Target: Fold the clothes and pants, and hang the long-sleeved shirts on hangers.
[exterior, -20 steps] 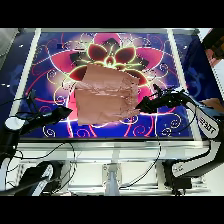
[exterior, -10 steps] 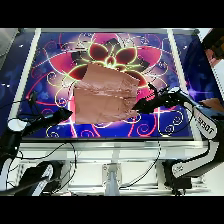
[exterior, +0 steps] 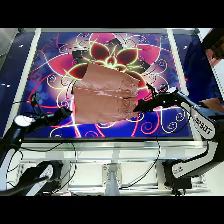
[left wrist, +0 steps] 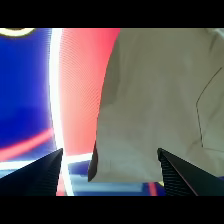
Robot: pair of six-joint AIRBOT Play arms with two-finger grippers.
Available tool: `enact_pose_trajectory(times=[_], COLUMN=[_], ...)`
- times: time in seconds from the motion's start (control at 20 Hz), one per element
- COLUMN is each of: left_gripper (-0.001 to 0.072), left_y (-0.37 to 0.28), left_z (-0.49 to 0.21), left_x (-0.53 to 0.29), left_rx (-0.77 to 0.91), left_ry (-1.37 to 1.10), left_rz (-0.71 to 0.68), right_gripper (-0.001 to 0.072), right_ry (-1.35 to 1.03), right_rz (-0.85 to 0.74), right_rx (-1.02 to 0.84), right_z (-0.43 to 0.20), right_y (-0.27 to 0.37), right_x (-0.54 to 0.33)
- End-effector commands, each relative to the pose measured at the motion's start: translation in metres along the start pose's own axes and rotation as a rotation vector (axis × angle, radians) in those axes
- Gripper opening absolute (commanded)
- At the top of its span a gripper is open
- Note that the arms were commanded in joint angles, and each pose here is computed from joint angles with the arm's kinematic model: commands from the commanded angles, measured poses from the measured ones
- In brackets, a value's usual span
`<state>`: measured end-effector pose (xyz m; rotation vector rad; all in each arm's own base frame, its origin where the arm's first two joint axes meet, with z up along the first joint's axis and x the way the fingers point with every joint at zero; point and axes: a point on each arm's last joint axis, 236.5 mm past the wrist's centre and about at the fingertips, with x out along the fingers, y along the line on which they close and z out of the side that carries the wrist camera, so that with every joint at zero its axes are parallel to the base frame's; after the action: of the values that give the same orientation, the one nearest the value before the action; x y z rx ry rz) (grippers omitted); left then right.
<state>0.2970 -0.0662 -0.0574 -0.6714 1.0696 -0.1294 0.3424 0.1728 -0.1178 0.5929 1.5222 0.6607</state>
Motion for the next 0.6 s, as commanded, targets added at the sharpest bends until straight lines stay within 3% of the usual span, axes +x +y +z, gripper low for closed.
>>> enact_pose_trajectory(times=[0.0, 0.25, 0.55], left_gripper=[0.0702, 0.0696, 0.0688], left_y=[0.005, 0.002, 0.003], left_z=[-0.006, -0.002, -0.044], left_x=[0.022, 0.035, 0.058], left_rx=[-0.102, -0.111, -0.118], left_ry=[0.05, 0.04, 0.205], left_rz=[-0.026, -0.067, -0.062], right_gripper=[0.002, 0.002, 0.002], right_ry=[0.003, 0.003, 0.004], right_rz=[0.011, 0.011, 0.012], right_rx=[-0.021, -0.021, -0.02], right_z=[-0.001, -0.001, -0.001], right_y=[0.003, 0.003, 0.003], right_x=[0.0, 0.0, 0.0])
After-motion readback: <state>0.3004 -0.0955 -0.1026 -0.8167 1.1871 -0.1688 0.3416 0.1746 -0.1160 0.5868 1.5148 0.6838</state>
